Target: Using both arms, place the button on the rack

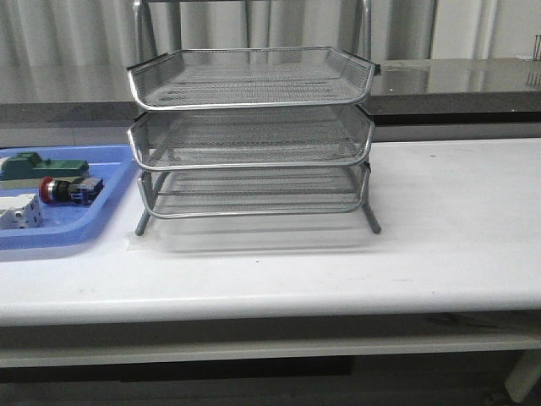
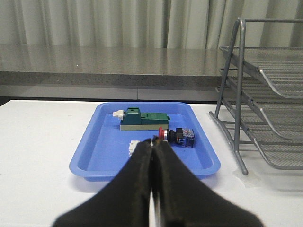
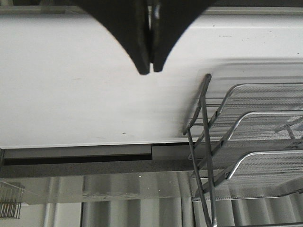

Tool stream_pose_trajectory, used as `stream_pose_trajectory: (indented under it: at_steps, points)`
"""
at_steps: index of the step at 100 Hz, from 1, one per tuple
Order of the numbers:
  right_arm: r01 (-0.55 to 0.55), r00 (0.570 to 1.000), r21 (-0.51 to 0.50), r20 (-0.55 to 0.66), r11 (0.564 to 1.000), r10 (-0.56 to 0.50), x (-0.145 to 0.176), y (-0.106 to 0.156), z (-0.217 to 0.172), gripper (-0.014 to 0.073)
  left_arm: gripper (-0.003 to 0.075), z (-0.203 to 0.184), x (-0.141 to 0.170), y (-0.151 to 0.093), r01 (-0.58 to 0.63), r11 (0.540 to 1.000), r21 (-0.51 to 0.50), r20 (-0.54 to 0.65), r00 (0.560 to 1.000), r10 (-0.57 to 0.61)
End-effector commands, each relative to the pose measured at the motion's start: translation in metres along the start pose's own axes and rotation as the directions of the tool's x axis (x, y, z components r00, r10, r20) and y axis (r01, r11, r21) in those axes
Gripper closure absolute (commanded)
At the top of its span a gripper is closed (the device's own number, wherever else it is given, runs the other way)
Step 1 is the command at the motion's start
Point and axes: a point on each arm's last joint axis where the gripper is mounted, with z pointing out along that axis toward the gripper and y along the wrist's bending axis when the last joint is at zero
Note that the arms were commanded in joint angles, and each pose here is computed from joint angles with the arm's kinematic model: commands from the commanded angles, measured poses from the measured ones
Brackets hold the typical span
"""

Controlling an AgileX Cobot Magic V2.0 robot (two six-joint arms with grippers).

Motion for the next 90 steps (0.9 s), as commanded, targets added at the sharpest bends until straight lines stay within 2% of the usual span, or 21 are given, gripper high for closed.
stream_pose_trajectory:
  at_steps: [1, 69, 90]
  points:
    - [0.013, 0.993, -0.008, 0.117, 1.0, -0.012, -0.015, 0.001, -0.003, 0.0662, 0.0741, 0.0, 0.009, 0.0, 0.017, 1.0, 0.008, 0.058, 0.998, -0.017]
    - [0.013, 0.993, -0.008, 0.117, 1.0, -0.012, -0.015, 0.001, -0.003, 0.0662, 0.0741, 0.0, 0.009, 0.0, 0.017, 1.0, 0.008, 0.058, 0.998, -0.017]
    - [0.007, 0.973, -0.026, 0.229, 1.0, 0.0, -0.027, 0.003, -0.005, 0.0662, 0.0741, 0.0, 0.009, 0.0, 0.017, 1.0, 0.008, 0.058, 0.998, -0.017]
